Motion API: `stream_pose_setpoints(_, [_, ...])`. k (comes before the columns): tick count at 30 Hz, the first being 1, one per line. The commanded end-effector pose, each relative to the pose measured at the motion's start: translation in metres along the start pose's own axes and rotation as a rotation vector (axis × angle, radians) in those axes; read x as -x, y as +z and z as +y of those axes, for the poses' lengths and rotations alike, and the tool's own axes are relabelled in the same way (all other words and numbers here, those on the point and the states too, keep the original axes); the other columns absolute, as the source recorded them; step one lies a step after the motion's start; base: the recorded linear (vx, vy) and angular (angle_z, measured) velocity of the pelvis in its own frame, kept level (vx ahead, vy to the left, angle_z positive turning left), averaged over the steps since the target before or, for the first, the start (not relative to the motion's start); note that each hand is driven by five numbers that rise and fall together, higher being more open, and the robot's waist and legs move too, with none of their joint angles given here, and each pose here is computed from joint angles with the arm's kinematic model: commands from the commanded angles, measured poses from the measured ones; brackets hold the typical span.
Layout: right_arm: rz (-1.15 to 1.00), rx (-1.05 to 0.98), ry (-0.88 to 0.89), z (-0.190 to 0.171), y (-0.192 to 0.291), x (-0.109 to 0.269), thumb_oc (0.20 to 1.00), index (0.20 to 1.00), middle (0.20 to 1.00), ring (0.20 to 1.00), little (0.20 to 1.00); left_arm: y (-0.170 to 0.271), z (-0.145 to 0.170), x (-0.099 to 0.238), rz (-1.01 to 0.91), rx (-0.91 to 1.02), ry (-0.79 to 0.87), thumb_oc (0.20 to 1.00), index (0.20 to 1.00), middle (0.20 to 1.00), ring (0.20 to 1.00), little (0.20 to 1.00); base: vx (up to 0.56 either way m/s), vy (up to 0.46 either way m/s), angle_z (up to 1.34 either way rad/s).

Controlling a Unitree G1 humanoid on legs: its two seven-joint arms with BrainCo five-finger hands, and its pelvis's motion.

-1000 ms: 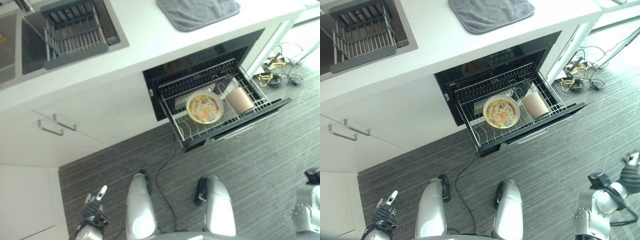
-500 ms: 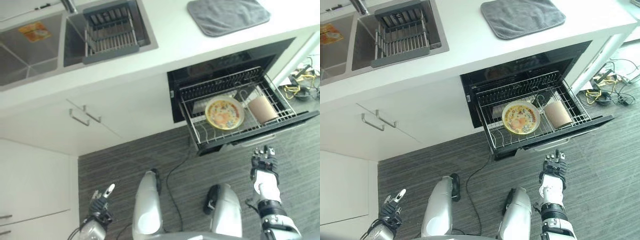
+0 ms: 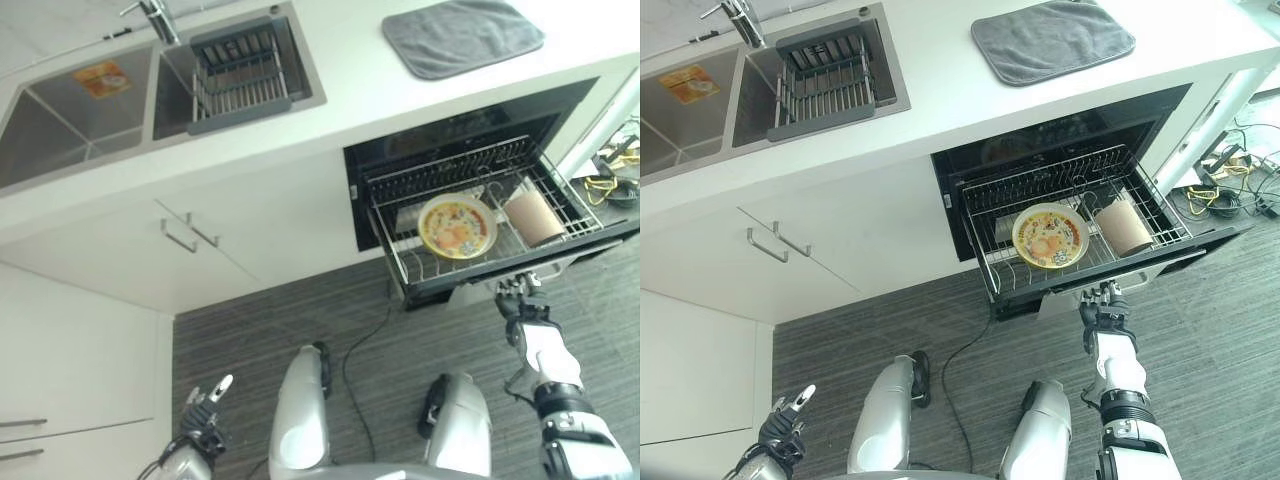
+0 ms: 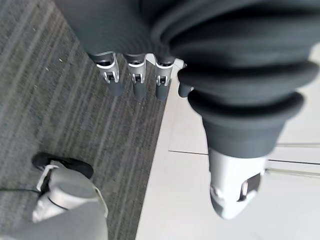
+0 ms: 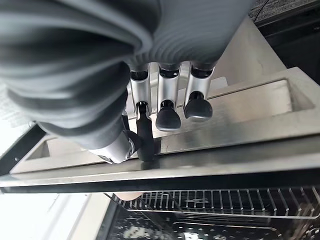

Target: Place the dishes in the dishwasher.

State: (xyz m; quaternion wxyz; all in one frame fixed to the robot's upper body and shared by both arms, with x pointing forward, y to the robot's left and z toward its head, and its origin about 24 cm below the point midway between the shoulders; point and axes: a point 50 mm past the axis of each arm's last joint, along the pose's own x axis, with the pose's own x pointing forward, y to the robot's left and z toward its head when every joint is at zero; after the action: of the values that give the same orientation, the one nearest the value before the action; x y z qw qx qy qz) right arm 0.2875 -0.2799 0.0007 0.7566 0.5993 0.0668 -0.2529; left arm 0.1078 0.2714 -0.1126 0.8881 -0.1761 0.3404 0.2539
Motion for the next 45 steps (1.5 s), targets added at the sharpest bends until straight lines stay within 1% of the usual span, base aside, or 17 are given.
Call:
stream_pose_setpoints(1, [-0.032, 0.093, 0.232, 0.07, 0.021, -0.012, 0.2, 0.2, 0.2, 0.2, 0.2, 0.006, 0.006, 0.001, -0.007, -0.083, -0.035, 1.0, 1.0, 1.0, 1.0, 1.0, 0.11, 0.048, -0.01])
stream_pose_setpoints(6, [-0.059, 0.205, 0.251, 0.099, 0.047, -0.016, 0.2, 0.2, 0.2, 0.2, 0.2, -0.001, 0.002, 0.001, 0.033, -0.107, -0.085, 1.0, 1.0, 1.0, 1.0, 1.0, 0.07, 0.091, 0.0])
stream_pose_setpoints(11, [-0.119, 0.289, 0.281, 0.138, 0.074, -0.014, 0.2, 0.2, 0.2, 0.2, 0.2, 0.0, 0.002, 0.001, 0.05, -0.125, -0.109, 1.0, 1.0, 1.0, 1.0, 1.0, 0.04, 0.13, 0.15])
stream_pose_setpoints(14, [-0.155, 0.364, 0.302, 0.164, 0.089, -0.011, 0.2, 0.2, 0.2, 0.2, 0.2, -0.002, 0.009, 0.002, 0.065, -0.116, -0.101, 1.0, 1.0, 1.0, 1.0, 1.0, 0.01, 0.144, 0.24])
stream_pose_setpoints(19, [-0.199, 0.511, 0.298, 0.201, 0.102, -0.006, 0.2, 0.2, 0.2, 0.2, 0.2, -0.01, 0.013, 0.004, 0.1, -0.123, -0.118, 1.0, 1.0, 1.0, 1.0, 1.0, 0.0, 0.137, 0.17])
stream_pose_setpoints(24, [-0.286, 0.591, 0.284, 0.229, 0.118, 0.003, 0.2, 0.2, 0.2, 0.2, 0.2, -0.017, 0.014, 0.006, 0.125, -0.136, -0.131, 1.0, 1.0, 1.0, 1.0, 1.0, 0.06, 0.118, 0.16])
stream_pose_setpoints(28, [-0.405, 0.619, 0.314, 0.267, 0.14, 0.025, 0.2, 0.2, 0.2, 0.2, 0.2, -0.015, 0.017, 0.007, 0.139, -0.161, -0.142, 1.0, 1.0, 1.0, 1.0, 1.0, 0.0, 0.094, 0.24])
stream_pose_setpoints(33, [-0.545, 0.676, 0.359, 0.308, 0.164, 0.056, 0.2, 0.2, 0.2, 0.2, 0.2, -0.007, 0.037, 0.01, 0.171, -0.219, -0.111, 1.0, 1.0, 1.0, 1.0, 1.0, 0.0, 0.004, 0.34])
stream_pose_setpoints(38, [-0.629, 0.723, 0.38, 0.331, 0.178, 0.08, 0.2, 0.2, 0.2, 0.2, 0.2, 0.003, 0.047, 0.013, 0.173, -0.283, -0.106, 1.0, 1.0, 1.0, 1.0, 1.0, 0.01, -0.042, 0.24])
stream_pose_setpoints(41, [-0.657, 0.747, 0.409, 0.347, 0.183, 0.095, 0.2, 0.2, 0.2, 0.2, 0.2, 0.015, 0.055, 0.014, 0.155, -0.312, -0.072, 1.0, 1.0, 1.0, 1.0, 1.0, 0.0, -0.061, 0.12])
stream_pose_setpoints(43, [-0.667, 0.736, 0.42, 0.353, 0.187, 0.103, 0.2, 0.2, 0.2, 0.2, 0.2, 0.023, 0.06, 0.015, 0.142, -0.322, -0.057, 1.0, 1.0, 1.0, 1.0, 1.0, -0.02, -0.09, 0.06])
stream_pose_setpoints(45, [-0.66, 0.713, 0.39, 0.348, 0.191, 0.102, 0.2, 0.2, 0.2, 0.2, 0.2, 0.036, 0.063, 0.016, 0.112, -0.343, -0.057, 1.0, 1.0, 1.0, 1.0, 1.0, -0.09, -0.136, -0.04])
